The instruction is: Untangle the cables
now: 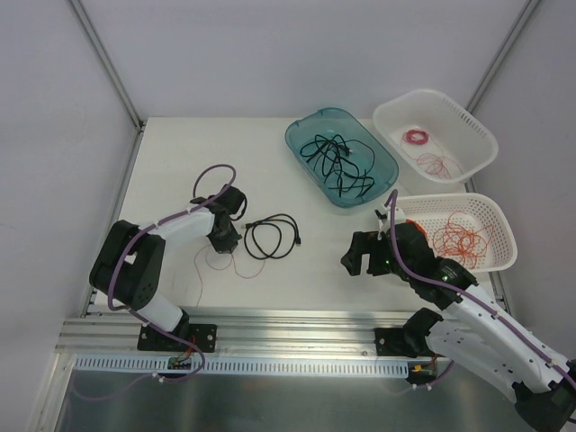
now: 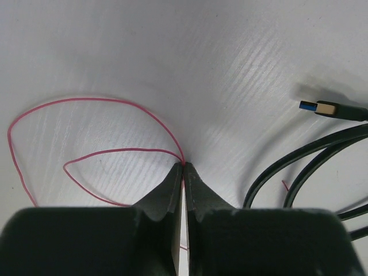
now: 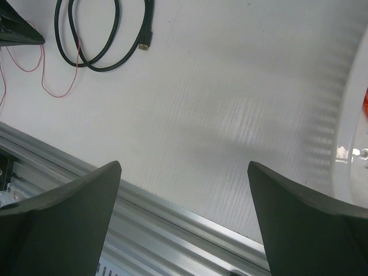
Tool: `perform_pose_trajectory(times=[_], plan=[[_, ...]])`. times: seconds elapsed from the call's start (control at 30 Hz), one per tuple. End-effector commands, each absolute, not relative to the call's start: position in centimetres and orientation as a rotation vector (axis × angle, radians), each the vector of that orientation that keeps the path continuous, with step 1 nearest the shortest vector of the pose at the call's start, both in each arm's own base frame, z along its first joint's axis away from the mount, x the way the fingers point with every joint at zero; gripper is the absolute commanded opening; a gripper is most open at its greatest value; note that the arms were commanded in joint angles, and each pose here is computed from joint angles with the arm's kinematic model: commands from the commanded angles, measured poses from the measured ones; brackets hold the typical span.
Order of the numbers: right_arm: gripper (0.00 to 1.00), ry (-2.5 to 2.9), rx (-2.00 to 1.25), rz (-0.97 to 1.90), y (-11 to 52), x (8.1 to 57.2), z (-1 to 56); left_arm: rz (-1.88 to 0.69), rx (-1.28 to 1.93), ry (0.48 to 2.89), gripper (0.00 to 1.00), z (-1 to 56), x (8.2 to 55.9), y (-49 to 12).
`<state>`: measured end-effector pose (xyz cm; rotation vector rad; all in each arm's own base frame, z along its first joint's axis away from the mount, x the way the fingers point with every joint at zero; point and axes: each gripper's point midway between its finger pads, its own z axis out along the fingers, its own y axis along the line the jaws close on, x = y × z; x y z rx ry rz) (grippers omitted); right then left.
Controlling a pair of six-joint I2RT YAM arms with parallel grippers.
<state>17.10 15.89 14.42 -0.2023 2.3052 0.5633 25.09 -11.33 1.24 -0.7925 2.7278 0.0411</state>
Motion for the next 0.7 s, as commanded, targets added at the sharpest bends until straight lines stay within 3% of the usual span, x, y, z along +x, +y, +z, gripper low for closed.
perform_pose_trajectory(times=[0.0,0.37,0.67], plan=[[0.97,2.258,-0.199,0.581,16.2,17.5,15.3,0.166,-0.769,2.733,0.00,0.4,24.0,-9.7],[0.97,2.239,-0.224,0.646,17.2,17.4,16.0,0.096,-0.511,2.420,0.00,12.7,27.7,-7.9],[0.97,2.143,-0.350,0.862,21.0,16.7,19.2,-0.060,0.070,2.214,0.00,23.3,27.4,-12.9]])
